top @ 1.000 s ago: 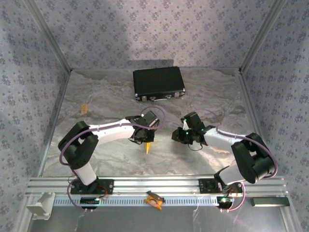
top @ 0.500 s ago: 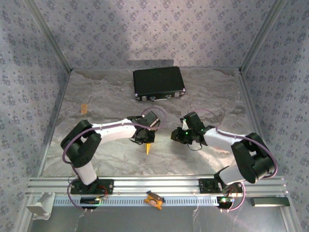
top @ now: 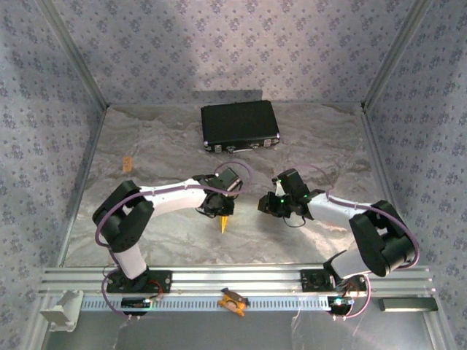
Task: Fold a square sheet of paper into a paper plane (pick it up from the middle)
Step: Move the paper plane to the center of the table.
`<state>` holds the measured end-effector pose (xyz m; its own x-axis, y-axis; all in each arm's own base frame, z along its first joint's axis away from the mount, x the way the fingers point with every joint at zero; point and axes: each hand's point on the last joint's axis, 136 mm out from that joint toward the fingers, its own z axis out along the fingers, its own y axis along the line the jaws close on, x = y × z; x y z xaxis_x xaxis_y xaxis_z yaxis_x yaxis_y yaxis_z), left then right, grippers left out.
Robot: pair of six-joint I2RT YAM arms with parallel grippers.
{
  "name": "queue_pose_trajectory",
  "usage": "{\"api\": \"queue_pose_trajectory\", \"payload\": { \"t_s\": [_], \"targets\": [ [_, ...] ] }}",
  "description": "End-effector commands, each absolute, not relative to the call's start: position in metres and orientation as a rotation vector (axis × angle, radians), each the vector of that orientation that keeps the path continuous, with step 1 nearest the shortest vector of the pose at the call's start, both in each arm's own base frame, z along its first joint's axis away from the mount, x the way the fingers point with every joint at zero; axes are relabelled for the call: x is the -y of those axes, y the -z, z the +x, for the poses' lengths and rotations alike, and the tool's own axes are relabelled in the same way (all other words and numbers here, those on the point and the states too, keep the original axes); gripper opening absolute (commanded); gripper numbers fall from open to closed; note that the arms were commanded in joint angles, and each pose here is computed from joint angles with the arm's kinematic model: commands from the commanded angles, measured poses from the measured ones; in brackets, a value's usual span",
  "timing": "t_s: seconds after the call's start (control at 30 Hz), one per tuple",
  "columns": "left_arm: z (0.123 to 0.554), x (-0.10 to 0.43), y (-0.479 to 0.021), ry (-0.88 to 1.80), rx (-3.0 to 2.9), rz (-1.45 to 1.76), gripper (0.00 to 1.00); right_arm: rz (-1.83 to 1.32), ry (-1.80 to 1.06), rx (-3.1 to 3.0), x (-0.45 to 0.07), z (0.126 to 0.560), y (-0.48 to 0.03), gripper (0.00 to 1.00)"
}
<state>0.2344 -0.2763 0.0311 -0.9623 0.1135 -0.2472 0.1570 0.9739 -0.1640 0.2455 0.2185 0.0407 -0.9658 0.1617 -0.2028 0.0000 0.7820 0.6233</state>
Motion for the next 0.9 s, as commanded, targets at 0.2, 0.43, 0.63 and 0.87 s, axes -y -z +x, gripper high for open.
{"api": "queue_pose_trajectory", "payload": {
  "t_s": [0.2, 0.43, 0.63, 0.87],
  "targets": [
    [0.23, 0.276, -0.025, 0.222, -2.918, 0.22, 0.15, 0.105, -0.963, -2.719, -0.223, 0.249, -0.045, 0.23],
    [0.229, 0.276, -0.021, 0.211, -2.924, 0.223, 0.16, 0.103, -0.964, -2.72, -0.223, 0.248, -0.045, 0.23],
    [0.227, 0.271, -0.015, 0.159, -2.935, 0.224, 0.18, 0.102, -0.962, -2.72, -0.223, 0.248, -0.045, 0.23],
    [0.223, 0.268, -0.004, 0.068, -2.962, 0.219, 0.22, 0.108, -0.951, -2.716, -0.221, 0.249, -0.046, 0.23]
  ]
}}
